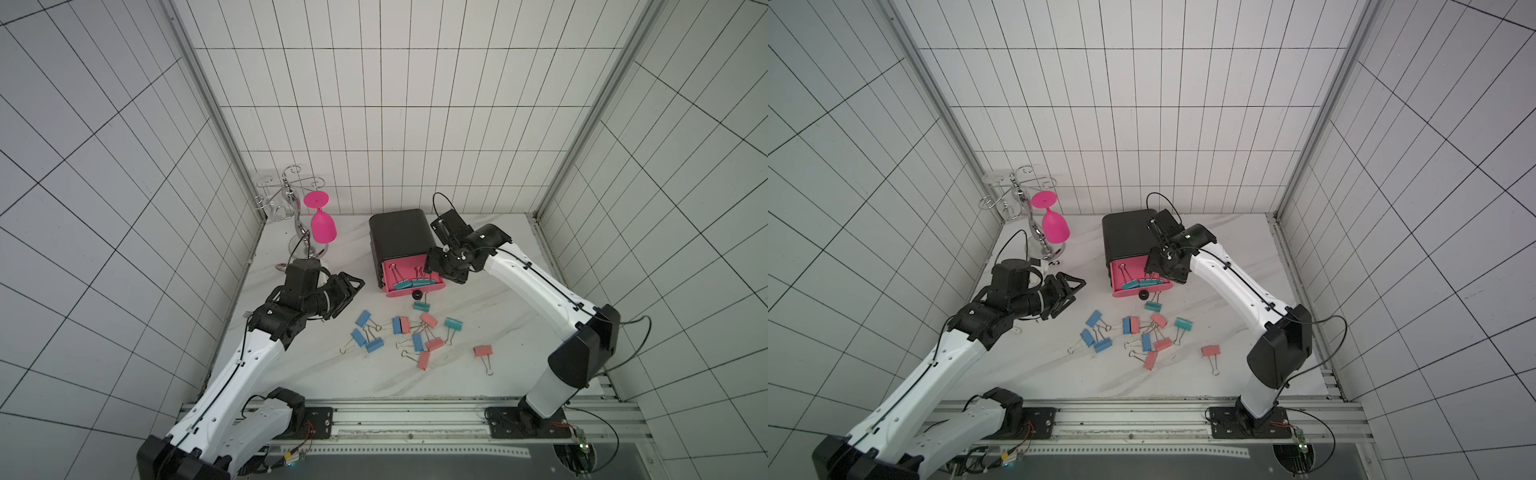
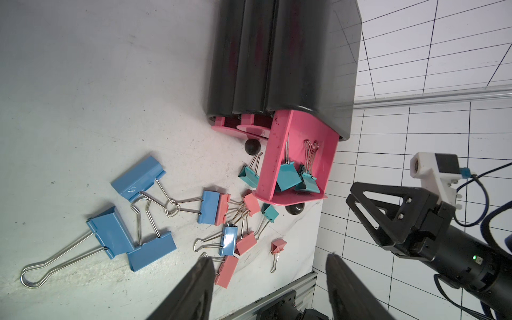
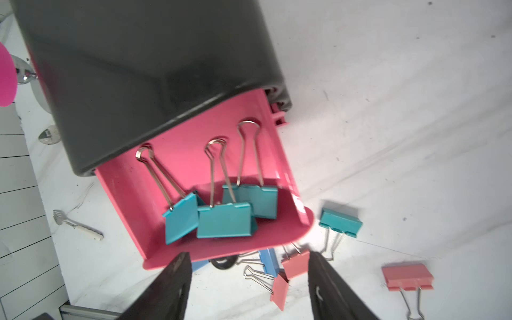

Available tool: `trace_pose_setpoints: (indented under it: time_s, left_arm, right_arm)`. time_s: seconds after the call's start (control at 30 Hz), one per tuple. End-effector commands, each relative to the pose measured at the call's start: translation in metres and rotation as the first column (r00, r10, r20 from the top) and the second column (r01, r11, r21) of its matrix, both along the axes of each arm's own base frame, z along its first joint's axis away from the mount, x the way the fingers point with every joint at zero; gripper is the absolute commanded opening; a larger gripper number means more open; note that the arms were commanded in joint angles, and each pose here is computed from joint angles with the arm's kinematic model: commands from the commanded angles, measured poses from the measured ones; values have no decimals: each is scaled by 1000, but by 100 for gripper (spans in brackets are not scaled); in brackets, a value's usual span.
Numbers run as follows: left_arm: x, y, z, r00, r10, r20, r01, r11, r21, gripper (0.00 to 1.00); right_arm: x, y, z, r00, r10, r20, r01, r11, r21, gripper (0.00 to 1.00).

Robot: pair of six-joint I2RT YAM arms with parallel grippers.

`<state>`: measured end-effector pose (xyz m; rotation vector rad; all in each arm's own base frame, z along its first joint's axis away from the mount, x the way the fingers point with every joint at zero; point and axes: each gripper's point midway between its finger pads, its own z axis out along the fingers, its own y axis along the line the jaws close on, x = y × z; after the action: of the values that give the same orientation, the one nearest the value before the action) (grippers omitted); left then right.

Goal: Put the binder clips in the drawer according to color
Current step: Place the binder clip in the drawer.

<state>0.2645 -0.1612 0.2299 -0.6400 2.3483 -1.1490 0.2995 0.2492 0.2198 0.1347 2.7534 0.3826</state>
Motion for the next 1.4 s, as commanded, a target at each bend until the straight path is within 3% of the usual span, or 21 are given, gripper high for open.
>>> trace_pose_setpoints:
  time_s: [0.0,0.2,0.4,0.6,1.37]
  left_arm:
    - [-2,1,12,999,-14,36,14,1000,8,67]
    - [-10,5,6,1000,-7,23,7,1000,9,67]
    - [-18,8,-12,1000,-1,-16,1,1000,14,67]
    - [-27,7,-27,998,-14,-60,14,1000,13,67]
    - [-30,9,-35,997,-5,-74,6,1000,17,67]
  right_arm:
    - [-16,-38,8,999,1,38,0,1000,-23,68]
    - [-45,-87,-22,997,-73,11,73,997,-9,72]
    - [-63,-94,-65,996,-73,-55,73,997,-6,76]
    - [-58,-88,-92,993,-84,-88,85,996,3,79]
    - [-34,-77,-165,971,-117,-207,116,993,-16,80]
